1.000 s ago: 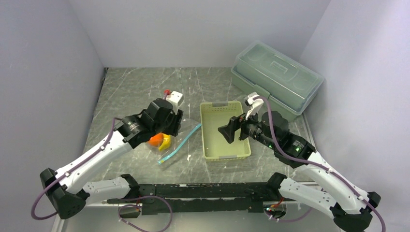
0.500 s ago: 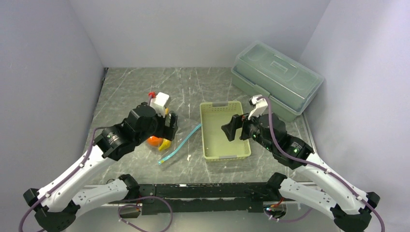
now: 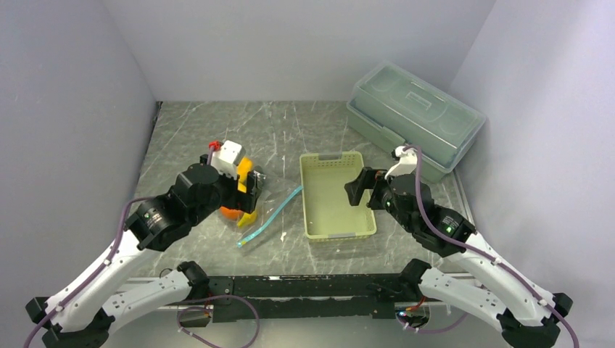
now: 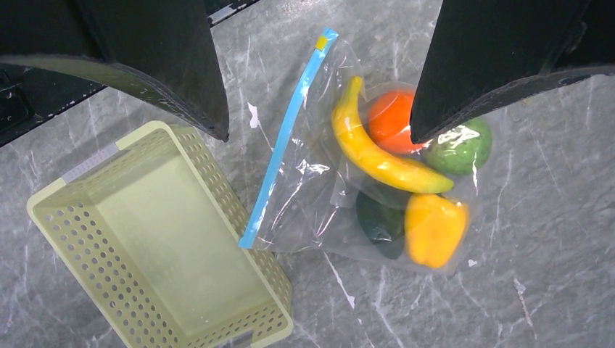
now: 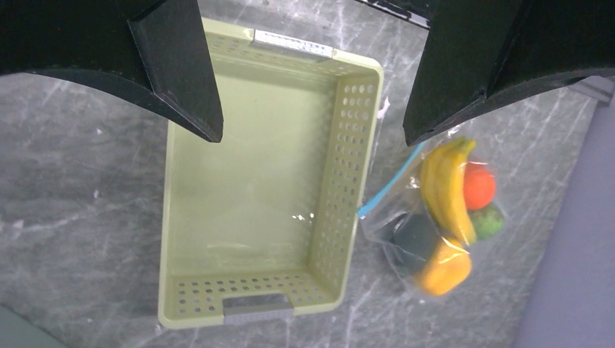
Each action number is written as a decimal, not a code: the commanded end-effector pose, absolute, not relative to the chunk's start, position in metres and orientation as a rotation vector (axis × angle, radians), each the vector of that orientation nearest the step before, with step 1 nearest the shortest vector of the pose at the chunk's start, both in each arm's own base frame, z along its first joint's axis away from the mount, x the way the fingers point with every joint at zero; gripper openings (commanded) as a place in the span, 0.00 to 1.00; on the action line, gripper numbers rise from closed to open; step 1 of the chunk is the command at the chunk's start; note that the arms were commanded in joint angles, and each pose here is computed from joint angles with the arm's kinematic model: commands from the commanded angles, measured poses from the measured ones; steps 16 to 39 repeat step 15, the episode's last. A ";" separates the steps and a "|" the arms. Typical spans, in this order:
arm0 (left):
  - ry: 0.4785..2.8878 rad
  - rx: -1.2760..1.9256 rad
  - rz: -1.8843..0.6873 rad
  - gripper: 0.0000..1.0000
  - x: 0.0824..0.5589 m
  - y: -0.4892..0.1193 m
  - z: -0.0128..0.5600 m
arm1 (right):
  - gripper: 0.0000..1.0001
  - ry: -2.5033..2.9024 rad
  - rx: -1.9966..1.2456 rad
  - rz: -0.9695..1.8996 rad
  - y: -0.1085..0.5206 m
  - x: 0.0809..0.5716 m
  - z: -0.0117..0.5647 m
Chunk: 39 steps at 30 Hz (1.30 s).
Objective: Place the food in the zip-top bag and seal the zipper
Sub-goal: Reset both arms
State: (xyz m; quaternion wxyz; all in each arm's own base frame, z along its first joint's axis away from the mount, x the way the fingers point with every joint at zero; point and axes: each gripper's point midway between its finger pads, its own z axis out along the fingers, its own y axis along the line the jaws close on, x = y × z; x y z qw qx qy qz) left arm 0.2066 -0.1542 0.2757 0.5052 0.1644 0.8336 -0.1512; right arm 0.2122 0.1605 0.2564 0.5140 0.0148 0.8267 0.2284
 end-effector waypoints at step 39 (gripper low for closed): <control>2.007 0.403 -0.428 1.00 0.207 -0.168 0.275 | 1.00 1.931 0.175 0.441 0.128 0.215 0.267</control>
